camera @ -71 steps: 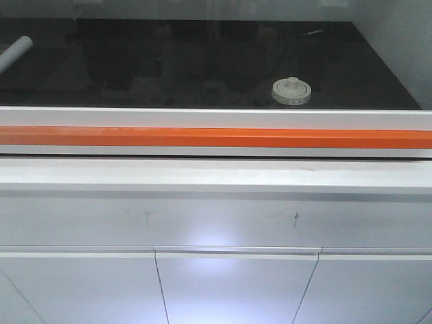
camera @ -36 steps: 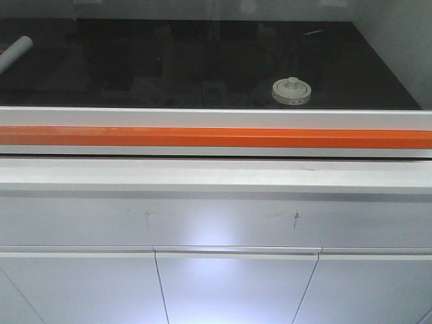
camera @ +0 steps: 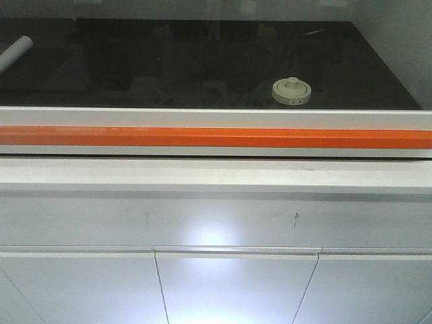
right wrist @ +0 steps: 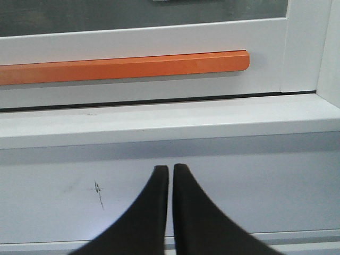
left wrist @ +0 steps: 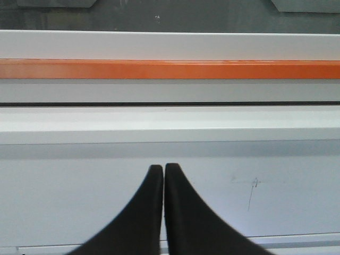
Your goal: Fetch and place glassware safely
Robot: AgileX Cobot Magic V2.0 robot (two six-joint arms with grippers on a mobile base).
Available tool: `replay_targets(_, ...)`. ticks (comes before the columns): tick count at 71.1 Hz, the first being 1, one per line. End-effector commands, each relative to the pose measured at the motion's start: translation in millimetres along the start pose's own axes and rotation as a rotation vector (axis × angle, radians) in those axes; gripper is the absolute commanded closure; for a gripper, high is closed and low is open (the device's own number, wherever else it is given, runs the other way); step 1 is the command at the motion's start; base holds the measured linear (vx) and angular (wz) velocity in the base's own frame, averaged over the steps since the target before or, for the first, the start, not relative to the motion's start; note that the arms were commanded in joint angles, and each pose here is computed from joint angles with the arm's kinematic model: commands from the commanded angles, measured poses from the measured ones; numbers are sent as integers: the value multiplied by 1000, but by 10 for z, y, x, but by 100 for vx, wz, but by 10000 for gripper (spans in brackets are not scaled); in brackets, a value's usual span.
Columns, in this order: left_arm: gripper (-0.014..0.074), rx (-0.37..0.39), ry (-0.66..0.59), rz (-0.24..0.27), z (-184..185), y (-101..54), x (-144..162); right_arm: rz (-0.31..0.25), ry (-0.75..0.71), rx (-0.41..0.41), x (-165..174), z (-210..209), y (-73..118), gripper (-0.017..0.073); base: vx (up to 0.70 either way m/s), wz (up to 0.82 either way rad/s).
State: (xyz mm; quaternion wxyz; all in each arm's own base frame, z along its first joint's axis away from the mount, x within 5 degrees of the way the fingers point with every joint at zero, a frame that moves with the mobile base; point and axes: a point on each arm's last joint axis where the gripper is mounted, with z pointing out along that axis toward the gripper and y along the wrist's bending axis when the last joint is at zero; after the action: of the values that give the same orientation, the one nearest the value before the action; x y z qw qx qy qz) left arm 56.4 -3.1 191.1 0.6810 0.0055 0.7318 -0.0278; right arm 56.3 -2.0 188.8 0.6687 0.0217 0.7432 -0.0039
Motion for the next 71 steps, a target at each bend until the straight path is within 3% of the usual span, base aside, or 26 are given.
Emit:
replay_targets(1, 601, -6, -48, -13, 12, 7, 24, -7, -71, -2, -12, 2, 1, 562, 0, 0)
replay_targets(42, 601, -8, -116, -21, 7, 10, -38, -7, -149, -3, -82, -6, 2, 562, 0, 0)
replay_targets(53, 601, -11, -226, -70, -16, 17, -168, -7, -267, -6, -188, -28, 5, 562, 0, 0)
replay_targets(71, 601, -14, -502, -70, -182, 17, -702, -11, -577, -11, -618, -195, 15, 562, 0, 0)
